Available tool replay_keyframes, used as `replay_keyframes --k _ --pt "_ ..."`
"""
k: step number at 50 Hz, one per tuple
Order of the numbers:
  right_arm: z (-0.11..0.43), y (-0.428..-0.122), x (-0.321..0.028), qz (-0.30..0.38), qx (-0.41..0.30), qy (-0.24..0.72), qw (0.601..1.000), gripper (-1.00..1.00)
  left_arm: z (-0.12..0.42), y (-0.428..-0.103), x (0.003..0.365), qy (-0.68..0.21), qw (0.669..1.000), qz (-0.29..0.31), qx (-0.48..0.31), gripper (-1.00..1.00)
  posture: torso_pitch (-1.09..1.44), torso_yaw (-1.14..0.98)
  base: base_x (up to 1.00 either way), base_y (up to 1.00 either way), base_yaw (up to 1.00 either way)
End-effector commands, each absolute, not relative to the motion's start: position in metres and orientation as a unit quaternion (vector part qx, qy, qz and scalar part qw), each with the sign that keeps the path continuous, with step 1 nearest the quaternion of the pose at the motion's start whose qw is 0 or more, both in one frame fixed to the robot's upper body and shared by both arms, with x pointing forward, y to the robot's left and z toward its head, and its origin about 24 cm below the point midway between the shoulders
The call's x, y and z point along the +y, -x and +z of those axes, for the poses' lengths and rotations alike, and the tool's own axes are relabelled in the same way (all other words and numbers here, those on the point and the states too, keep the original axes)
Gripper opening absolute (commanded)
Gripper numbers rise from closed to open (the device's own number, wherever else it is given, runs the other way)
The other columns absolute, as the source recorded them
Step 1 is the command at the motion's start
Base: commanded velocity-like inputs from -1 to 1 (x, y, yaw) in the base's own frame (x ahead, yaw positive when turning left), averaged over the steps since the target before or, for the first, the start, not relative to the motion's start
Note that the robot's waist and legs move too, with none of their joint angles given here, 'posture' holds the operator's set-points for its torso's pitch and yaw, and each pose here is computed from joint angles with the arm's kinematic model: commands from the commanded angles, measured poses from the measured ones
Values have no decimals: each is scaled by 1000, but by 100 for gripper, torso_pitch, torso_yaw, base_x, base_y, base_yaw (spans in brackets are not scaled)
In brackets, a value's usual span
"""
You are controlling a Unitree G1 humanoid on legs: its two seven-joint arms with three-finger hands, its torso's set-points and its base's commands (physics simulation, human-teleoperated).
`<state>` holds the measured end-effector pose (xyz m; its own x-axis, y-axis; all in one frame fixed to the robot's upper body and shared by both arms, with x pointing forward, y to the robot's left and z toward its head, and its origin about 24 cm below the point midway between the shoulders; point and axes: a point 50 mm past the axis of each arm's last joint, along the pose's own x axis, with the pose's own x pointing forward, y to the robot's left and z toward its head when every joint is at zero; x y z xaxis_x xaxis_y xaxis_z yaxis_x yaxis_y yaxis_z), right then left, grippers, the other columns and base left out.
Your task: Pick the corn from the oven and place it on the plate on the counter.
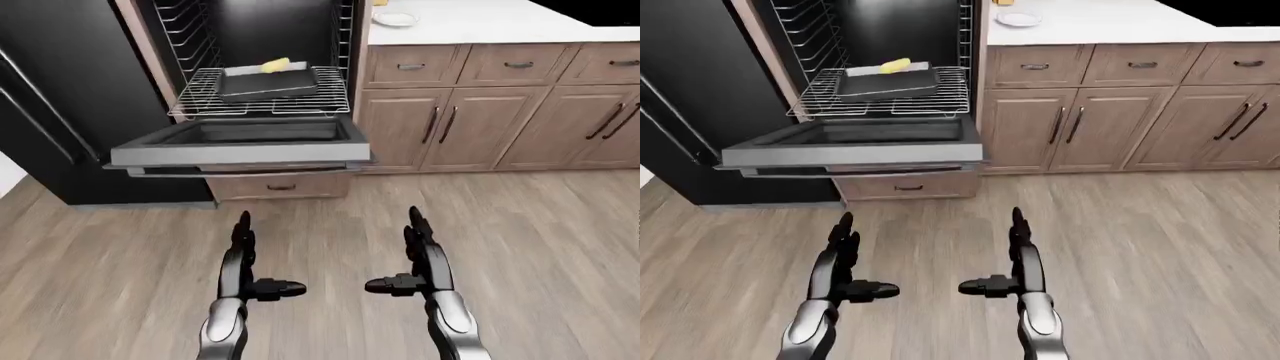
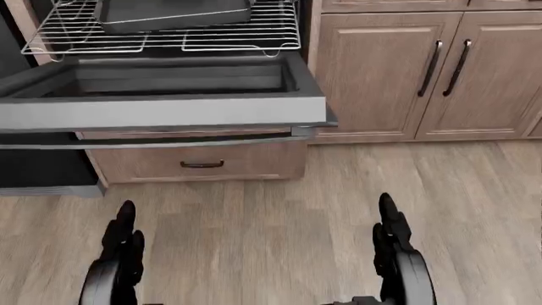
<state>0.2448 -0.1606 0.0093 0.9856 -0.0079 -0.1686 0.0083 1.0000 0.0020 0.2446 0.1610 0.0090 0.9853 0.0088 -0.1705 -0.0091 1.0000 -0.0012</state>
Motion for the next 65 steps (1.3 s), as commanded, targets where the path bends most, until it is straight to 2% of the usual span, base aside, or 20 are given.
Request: replay_keyframes --k 1,14,28,52,65 --pt "45 -254 -159 1 -4 6 1000 100 46 -253 159 -2 1000 0 -4 100 0 0 0 0 0" --pt "58 -253 -157 5 -15 9 1000 100 59 -256 162 -5 1000 4 -15 100 0 0 0 0 0" --pt "122 -265 -163 5 -44 2 999 100 140 -265 168 -12 998 5 -62 100 0 0 0 -1 0" --pt "150 -269 -160 28 -60 -1 998 100 179 -270 167 -8 996 3 -90 100 0 0 39 -81 0" --pt "150 -267 -160 28 -63 -6 998 100 183 -269 167 -4 995 1 -98 100 0 0 60 -38 0"
